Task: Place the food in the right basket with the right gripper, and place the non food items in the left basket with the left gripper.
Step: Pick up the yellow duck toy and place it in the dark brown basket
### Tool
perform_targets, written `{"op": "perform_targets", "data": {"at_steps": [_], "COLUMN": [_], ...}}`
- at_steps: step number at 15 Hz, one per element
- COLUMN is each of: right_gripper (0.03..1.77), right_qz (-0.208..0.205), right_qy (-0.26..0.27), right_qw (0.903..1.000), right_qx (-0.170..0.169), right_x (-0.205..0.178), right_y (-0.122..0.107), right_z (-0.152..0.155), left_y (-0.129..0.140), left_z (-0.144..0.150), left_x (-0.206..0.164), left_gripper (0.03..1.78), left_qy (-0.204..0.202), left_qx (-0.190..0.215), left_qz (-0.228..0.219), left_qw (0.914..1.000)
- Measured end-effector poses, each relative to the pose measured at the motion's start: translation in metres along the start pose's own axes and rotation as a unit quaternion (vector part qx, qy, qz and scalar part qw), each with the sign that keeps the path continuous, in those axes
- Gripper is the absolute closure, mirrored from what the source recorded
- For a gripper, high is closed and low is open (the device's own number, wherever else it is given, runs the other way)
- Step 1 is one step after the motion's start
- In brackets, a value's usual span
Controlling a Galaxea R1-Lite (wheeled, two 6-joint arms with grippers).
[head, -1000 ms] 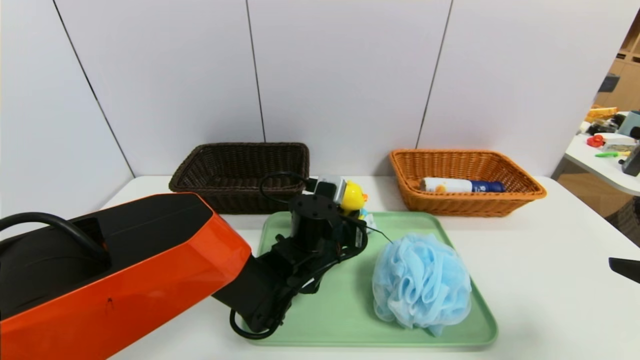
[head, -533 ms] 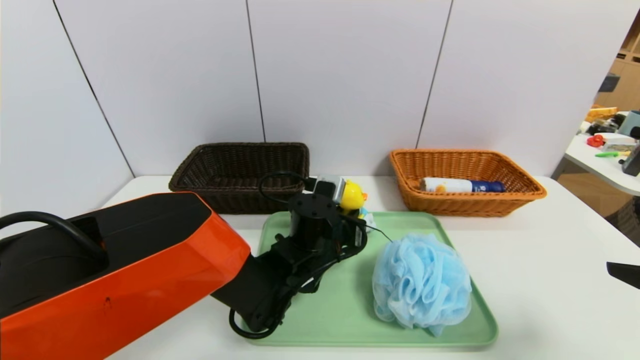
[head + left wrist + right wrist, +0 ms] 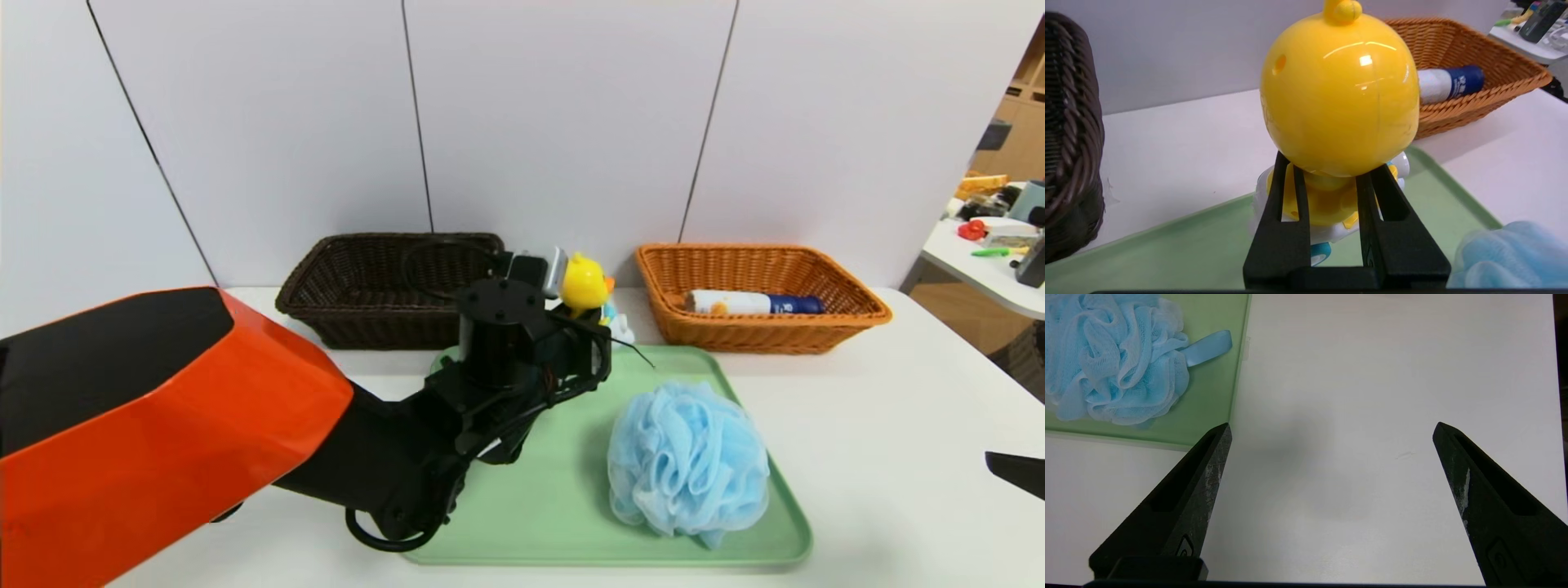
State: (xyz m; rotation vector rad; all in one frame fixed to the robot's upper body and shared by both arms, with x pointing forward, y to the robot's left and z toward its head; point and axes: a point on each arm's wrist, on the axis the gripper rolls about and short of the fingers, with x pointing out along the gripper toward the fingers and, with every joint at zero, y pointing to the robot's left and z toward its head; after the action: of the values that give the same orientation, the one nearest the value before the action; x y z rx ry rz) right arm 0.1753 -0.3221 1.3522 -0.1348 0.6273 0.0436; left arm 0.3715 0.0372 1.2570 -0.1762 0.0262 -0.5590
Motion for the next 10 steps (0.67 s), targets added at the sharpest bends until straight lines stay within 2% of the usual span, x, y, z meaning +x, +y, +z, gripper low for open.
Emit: {"op": "perform_targets", "data": {"at_steps": [3, 6, 8, 10], "right_gripper": [0.1, 0.1, 0.1, 0.1], "right_qz": [-0.001, -0.002, -0.002, -0.001], "right_qy": [0.006, 0.007, 0.004, 0.002], "right_qw": [1.0, 1.0, 1.0, 1.0], "right_qx": [-0.001, -0.001, 0.0, 0.0], "right_x": [0.002, 0.002, 0.002, 0.002], "right_y": [0.0, 0.0, 0.0, 0.0], "right_z": [-0.003, -0.004, -0.003, -0.001], "left_y": [-0.009, -0.012, 0.001, 0.026], "left_z": [0.026, 0.059, 0.086, 0.115], "left_x": [-0.006, -0.013, -0.018, -0.022], "left_gripper": [1.46, 1.46, 1.46, 1.46], "left_qy": [-0.03, -0.032, -0.018, -0.005], "left_qx": [-0.014, -0.026, -0.024, -0.013], "left_qz": [-0.011, -0.011, 0.011, 0.052], "left_qw": [0.9994, 0.9991, 0.9995, 0.9985]}}
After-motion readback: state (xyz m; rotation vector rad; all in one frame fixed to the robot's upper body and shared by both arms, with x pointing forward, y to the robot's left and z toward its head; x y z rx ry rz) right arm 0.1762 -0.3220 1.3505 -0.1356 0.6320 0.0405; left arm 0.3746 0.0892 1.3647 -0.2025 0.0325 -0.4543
